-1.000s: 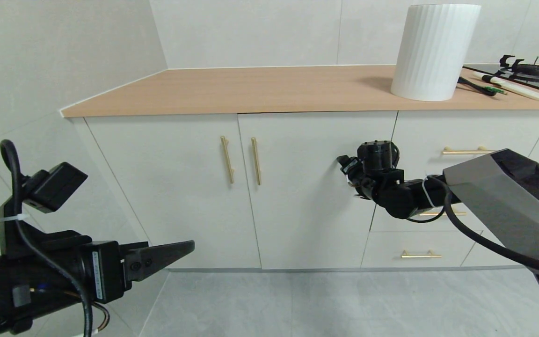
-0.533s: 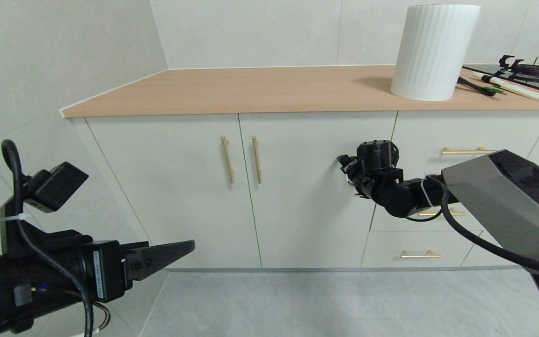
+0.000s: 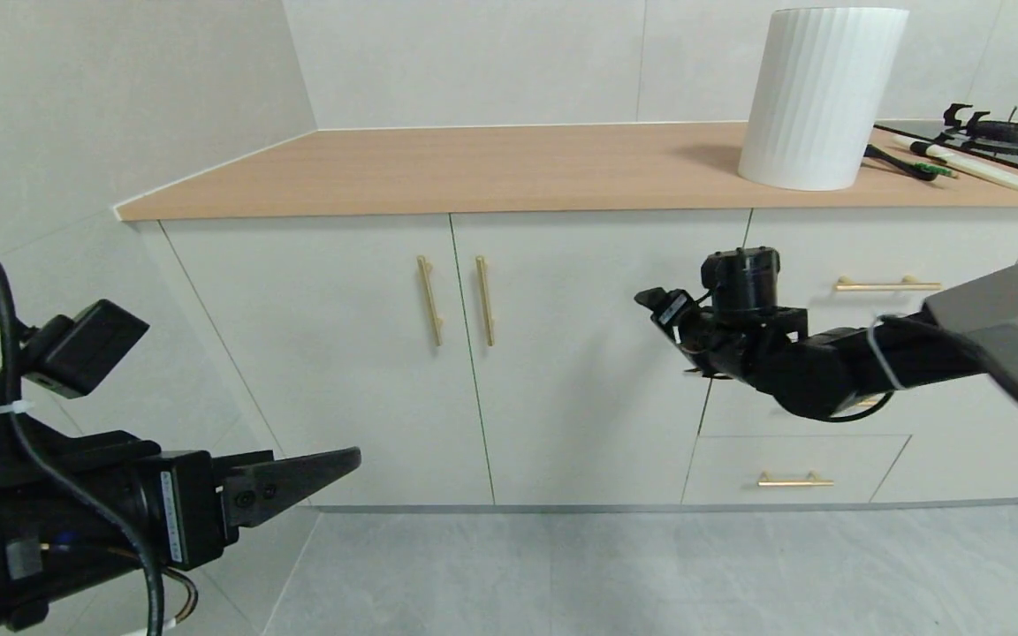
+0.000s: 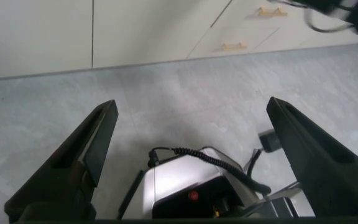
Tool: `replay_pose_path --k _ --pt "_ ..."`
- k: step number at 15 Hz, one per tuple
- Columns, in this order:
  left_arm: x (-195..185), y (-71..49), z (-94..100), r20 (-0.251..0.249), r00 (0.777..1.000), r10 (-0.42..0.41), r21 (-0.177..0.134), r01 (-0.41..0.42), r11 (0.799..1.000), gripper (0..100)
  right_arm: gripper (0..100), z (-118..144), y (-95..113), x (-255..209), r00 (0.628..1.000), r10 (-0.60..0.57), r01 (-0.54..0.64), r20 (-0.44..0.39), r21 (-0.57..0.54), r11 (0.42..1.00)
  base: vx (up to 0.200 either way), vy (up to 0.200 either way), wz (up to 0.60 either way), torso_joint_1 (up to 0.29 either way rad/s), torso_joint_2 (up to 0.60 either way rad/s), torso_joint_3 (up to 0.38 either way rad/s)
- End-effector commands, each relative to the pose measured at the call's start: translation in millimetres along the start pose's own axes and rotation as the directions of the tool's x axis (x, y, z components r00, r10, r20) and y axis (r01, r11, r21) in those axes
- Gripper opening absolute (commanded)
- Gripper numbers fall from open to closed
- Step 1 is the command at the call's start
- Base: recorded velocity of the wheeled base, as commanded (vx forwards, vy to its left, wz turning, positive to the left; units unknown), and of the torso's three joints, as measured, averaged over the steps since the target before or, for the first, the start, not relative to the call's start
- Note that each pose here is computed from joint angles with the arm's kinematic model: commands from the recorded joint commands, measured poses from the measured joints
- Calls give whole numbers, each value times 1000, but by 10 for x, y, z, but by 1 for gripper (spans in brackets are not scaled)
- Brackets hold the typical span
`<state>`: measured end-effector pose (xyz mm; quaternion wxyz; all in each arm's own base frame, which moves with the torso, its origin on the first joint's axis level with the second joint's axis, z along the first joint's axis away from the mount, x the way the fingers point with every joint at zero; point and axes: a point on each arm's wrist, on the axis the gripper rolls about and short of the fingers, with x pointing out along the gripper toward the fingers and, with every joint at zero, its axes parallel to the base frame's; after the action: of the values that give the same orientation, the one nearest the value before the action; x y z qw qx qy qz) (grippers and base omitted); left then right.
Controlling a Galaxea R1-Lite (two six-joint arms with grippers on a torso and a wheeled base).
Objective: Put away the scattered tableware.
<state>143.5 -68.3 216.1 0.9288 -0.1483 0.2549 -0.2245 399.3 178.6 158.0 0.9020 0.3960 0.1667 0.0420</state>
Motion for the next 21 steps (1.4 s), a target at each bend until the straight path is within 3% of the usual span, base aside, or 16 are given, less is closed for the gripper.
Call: replay_pose_path --k 1,3,6,7,10,12,13,14,15,16,17,18,19,20,21 --pt "-137 -20 18 50 999 -14 7 13 1000 100 100 304 263 -1014 993 119 -119 -3 -91 989 0 0 0 0 0 0" --pt "-416 -30 -12 150 989 -11 19 8 1000 100 100 418 79 -1823 990 139 -127 22 -296 947 0 0 0 0 0 0" --pt "-780 33 -216 258 966 4 29 -11 1000 100 100 443 -276 -2781 974 212 -156 82 -435 887 0 0 0 0 0 0" --pt "-907 80 -359 298 954 18 50 -34 998 100 100 433 -453 -3098 963 238 -148 126 -490 859 0 0 0 0 0 0" --pt "-1269 156 -735 421 905 58 163 -139 977 100 100 378 -866 -3774 914 273 -31 299 -622 783 0 0 0 0 0 0" --pt "-1485 177 -957 460 886 57 207 -169 964 100 100 299 -1060 -4096 883 225 110 412 -647 755 0 0 0 0 0 0" --pt "-1555 182 -1057 489 869 79 214 -207 955 100 100 230 -1143 -4248 870 202 153 450 -636 756 0 0 0 0 0 0" --pt "-1602 181 -1136 522 847 99 214 -242 946 100 100 170 -1202 -4347 861 187 181 473 -629 756 0 0 0 0 0 0" --pt "-1679 158 -1218 579 807 113 221 -289 932 100 100 77 -1285 -4463 846 184 201 500 -619 759 0 0 0 0 0 0" --pt "-1708 144 -1249 603 788 123 219 -311 925 100 100 31 -1326 -4509 840 182 210 511 -616 759 0 0 0 0 0 0" --pt "-1734 121 -1315 639 753 158 199 -360 911 100 100 -97 -1443 -4608 843 183 217 505 -632 744 0 0 0 0 0 0" --pt "-1728 127 -1318 644 743 185 181 -382 906 100 100 -127 -1480 -4598 852 154 244 500 -640 728 0 0 0 0 0 0" --pt "-1719 138 -1322 653 719 239 144 -427 893 100 100 -136 -1497 -4576 853 141 257 503 -639 725 0 0 0 0 0 0" --pt "-1720 123 -1341 670 682 293 103 -476 873 100 100 -144 -1502 -4570 843 120 289 525 -630 721 0 0 0 0 0 0" --pt "-1726 107 -1412 689 656 308 89 -498 863 100 100 -216 -1519 -4583 815 81 358 574 -609 708 0 0 0 0 0 0"
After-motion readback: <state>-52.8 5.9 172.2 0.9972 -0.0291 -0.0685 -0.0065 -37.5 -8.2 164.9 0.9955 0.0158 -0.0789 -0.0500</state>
